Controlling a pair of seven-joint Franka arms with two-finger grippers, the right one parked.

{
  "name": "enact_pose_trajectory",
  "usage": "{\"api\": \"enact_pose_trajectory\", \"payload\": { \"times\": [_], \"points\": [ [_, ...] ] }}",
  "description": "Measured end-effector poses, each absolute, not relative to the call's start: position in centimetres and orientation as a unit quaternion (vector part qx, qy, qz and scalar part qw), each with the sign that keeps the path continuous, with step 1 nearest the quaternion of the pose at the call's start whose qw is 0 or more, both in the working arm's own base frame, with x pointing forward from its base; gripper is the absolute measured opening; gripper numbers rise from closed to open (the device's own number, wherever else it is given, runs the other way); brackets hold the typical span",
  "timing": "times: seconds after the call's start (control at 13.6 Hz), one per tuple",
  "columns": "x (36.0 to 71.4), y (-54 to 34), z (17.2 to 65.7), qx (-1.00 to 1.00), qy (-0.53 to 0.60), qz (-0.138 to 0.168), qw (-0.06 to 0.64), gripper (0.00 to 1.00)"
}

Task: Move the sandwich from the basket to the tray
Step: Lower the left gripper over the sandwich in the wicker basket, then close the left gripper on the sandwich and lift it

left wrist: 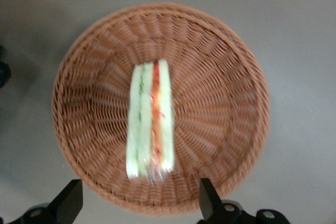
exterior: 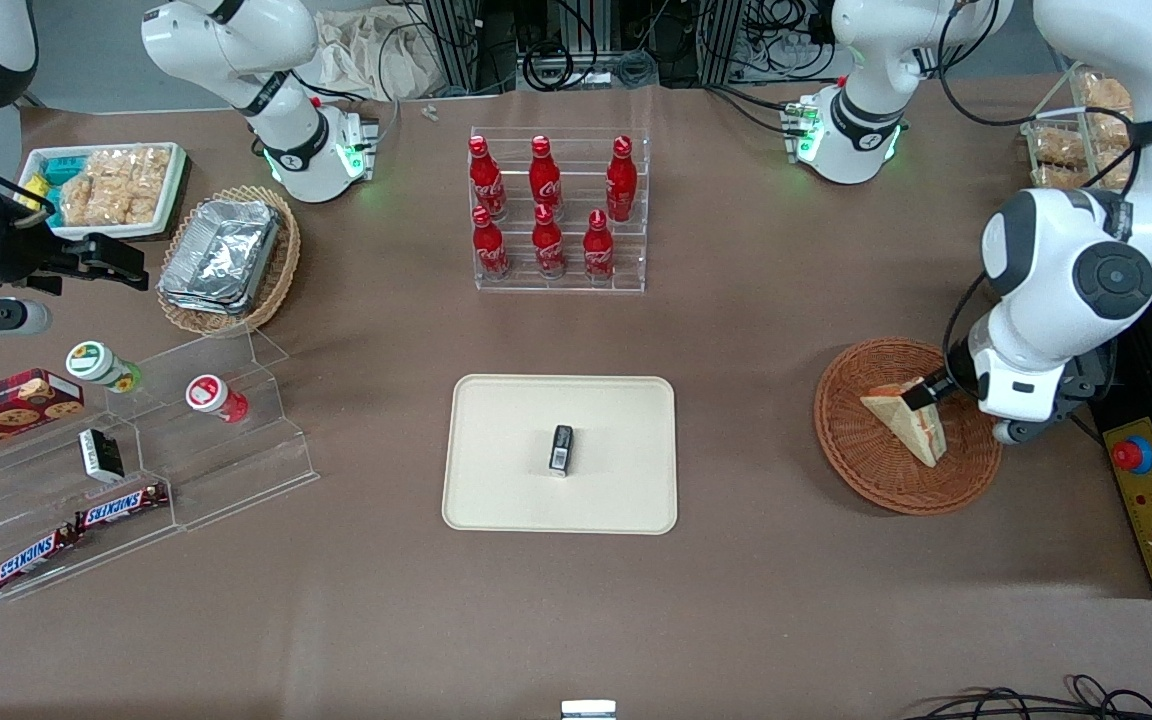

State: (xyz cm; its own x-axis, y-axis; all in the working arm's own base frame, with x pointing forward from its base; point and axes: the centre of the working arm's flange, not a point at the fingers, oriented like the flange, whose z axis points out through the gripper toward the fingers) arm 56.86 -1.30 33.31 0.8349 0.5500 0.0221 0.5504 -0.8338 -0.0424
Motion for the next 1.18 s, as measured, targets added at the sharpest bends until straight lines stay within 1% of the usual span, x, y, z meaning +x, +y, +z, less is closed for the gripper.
{"api": "enact_pose_trajectory", "payload": {
  "times": [0.3, 0.44, 0.66, 0.81, 0.89, 0.96, 1.03, 1.18],
  "points": [
    [56.2, -0.1, 28.6, -0.943, -0.333, -0.008, 0.019, 1.0],
    [56.2, -0.3, 27.9, -0.936, -0.35, -0.007, 0.019, 1.0],
    [56.4, -0.6, 27.2, -0.93, -0.367, -0.013, 0.015, 1.0],
    [56.4, -0.7, 25.5, -0.927, -0.375, -0.007, 0.016, 1.0],
    [56.4, -0.8, 24.8, -0.926, -0.378, -0.004, 0.016, 0.93],
    [56.4, -0.8, 24.3, -0.923, -0.384, -0.003, 0.016, 0.81],
    [56.5, -0.8, 24.2, -0.92, -0.393, -0.004, 0.015, 0.71],
    [57.0, -1.0, 24.6, -0.912, -0.411, -0.01, 0.012, 0.48]
  ]
}}
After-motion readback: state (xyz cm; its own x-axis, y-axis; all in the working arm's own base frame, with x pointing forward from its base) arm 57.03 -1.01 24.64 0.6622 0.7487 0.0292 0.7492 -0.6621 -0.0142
